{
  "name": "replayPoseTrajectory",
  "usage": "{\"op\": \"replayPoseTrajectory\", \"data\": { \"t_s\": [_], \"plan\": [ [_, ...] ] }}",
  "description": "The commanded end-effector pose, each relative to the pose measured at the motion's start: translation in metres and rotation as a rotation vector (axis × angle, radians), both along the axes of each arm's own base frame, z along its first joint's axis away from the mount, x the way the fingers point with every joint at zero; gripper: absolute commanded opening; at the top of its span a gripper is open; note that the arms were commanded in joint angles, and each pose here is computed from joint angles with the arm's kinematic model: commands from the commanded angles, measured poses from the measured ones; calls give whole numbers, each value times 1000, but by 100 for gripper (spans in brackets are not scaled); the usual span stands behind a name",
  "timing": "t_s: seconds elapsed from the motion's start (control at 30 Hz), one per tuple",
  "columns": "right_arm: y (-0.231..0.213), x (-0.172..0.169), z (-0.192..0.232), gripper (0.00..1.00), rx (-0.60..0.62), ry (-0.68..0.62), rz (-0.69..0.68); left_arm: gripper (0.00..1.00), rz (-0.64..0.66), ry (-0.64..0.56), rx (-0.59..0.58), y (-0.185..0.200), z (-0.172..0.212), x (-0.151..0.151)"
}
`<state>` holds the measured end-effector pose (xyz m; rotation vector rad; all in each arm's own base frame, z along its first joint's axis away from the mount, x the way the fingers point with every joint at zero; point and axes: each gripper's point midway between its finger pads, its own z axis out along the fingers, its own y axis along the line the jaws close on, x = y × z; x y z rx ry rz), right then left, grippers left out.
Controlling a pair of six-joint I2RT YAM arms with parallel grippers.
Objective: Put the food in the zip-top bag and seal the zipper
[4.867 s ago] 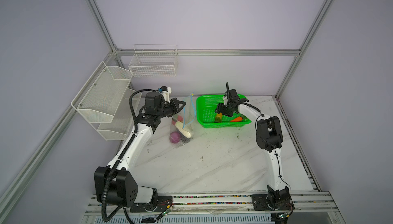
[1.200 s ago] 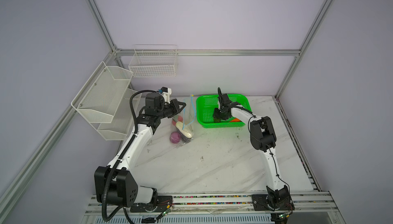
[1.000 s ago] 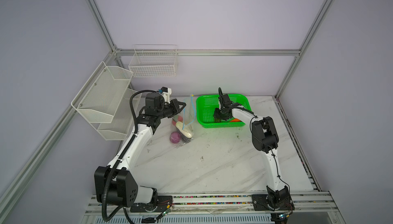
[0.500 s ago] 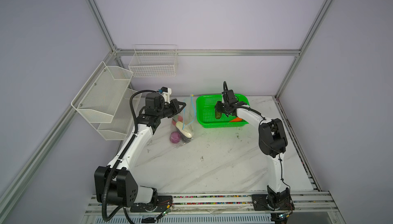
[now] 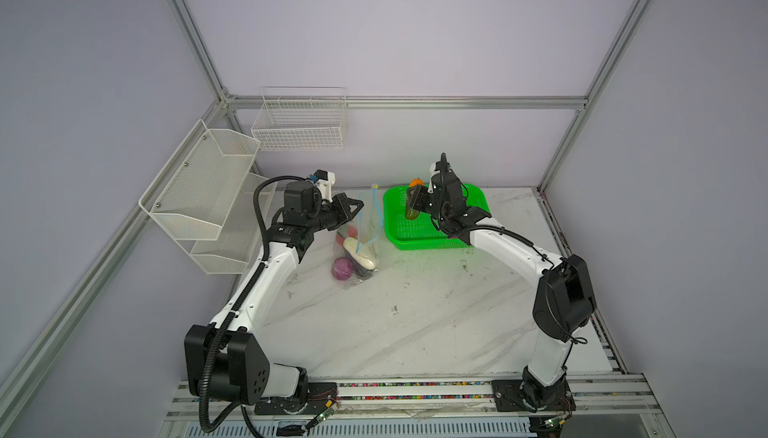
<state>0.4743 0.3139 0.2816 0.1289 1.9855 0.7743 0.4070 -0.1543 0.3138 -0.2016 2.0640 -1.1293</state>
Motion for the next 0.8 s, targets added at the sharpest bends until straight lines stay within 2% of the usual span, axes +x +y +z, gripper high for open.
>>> {"op": "replayPoseTrajectory", "data": {
  "t_s": [0.0,0.33,0.77],
  "plan": [
    [7,-14,53,31,112,-126,-10,0,8,-44,-18,3,10,0],
    [62,-70,94,30,155,-284,85,0,7,-48,-20,2,13,3],
    [89,-84,70,30,125,-258,133,0,15,-54,-16,4,15,1]
  ]
}}
